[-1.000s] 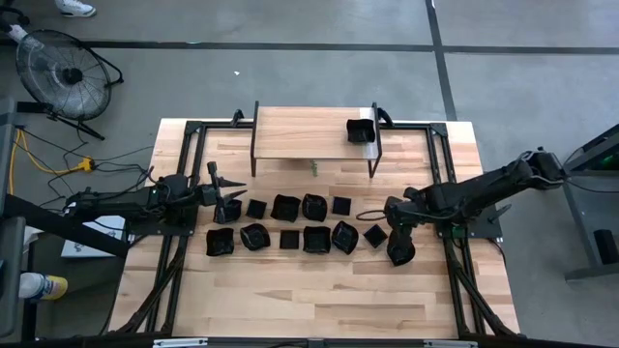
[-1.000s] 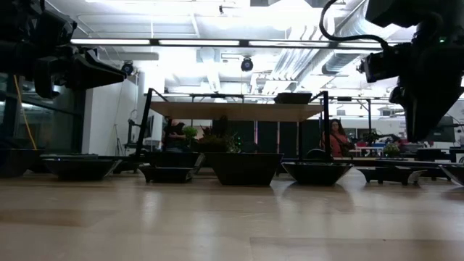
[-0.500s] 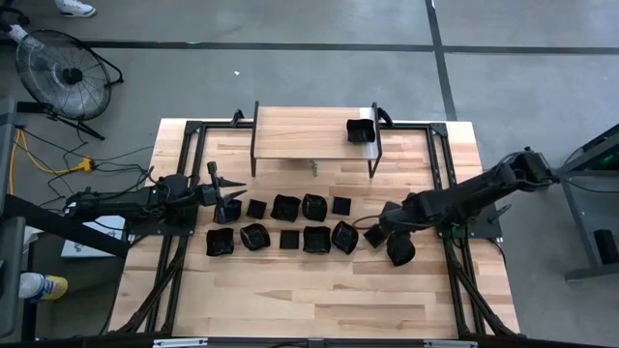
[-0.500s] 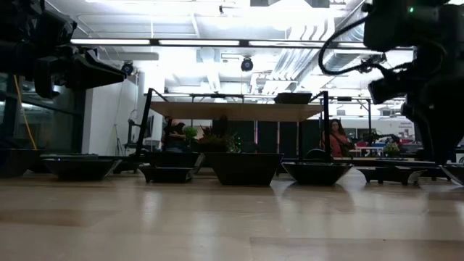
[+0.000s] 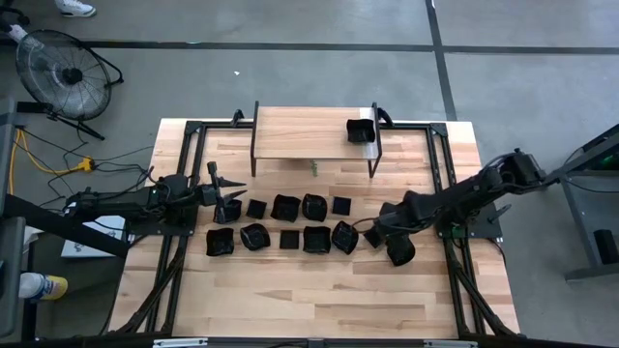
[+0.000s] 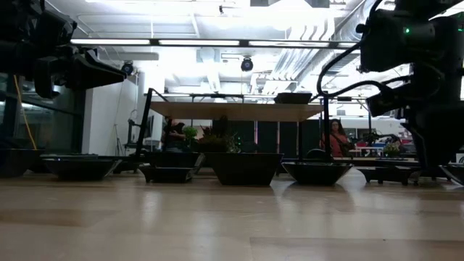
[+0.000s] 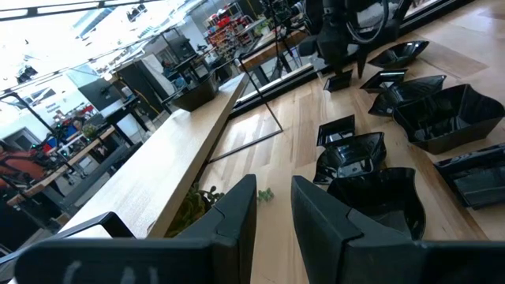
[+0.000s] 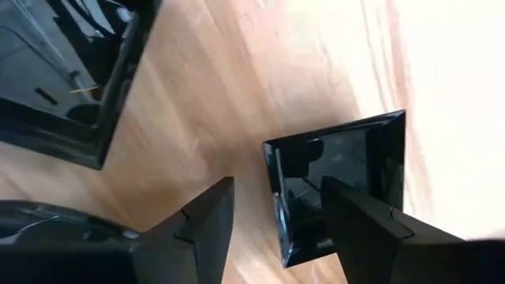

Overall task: Pick & Place Mini shaped plates
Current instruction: Put the square plate on the shelf

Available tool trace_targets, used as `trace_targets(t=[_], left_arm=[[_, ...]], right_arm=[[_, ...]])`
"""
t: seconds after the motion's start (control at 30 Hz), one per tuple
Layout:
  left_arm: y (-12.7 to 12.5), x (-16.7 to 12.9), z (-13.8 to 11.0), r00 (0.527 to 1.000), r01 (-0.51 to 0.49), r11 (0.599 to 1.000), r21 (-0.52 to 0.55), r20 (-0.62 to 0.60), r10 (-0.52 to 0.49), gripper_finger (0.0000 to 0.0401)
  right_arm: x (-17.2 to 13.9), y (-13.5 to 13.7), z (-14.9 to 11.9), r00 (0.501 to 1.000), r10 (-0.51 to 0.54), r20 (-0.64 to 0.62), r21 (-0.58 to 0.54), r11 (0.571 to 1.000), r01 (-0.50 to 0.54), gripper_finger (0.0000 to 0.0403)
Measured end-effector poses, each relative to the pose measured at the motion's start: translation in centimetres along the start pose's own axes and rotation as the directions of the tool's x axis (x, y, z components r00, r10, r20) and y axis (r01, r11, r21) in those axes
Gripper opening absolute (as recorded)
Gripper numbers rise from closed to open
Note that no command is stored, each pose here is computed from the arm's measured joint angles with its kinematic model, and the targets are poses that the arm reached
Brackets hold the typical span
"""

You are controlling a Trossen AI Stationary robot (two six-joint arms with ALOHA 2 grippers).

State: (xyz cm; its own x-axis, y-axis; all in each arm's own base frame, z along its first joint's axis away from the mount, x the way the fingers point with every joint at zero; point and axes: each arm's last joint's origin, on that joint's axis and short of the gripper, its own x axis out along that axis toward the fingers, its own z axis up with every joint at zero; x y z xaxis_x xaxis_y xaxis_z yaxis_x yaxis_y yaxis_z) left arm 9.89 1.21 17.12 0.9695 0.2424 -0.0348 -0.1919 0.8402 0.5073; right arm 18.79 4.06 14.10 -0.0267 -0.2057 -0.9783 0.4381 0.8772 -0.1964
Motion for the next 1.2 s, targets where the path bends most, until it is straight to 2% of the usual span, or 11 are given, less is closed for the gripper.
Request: trace_targets(t=[0.43, 1.2], left_arm=[[0.0, 0.0, 0.0, 1.0, 0.0, 1.0, 0.0, 0.0, 0.0, 0.0078], [0.01, 0.0, 0.01, 1.0, 0.0, 1.0, 0.0, 0.0, 0.0, 0.0078]], right_arm=[[0.57, 0.1, 0.14, 0.999, -0.054, 0.002, -0.041, 0.998, 0.054, 0.0152], [0.42, 0.08, 0.03, 0.999, -0.032, -0.013, -0.066, 0.997, 0.031, 0.0008]])
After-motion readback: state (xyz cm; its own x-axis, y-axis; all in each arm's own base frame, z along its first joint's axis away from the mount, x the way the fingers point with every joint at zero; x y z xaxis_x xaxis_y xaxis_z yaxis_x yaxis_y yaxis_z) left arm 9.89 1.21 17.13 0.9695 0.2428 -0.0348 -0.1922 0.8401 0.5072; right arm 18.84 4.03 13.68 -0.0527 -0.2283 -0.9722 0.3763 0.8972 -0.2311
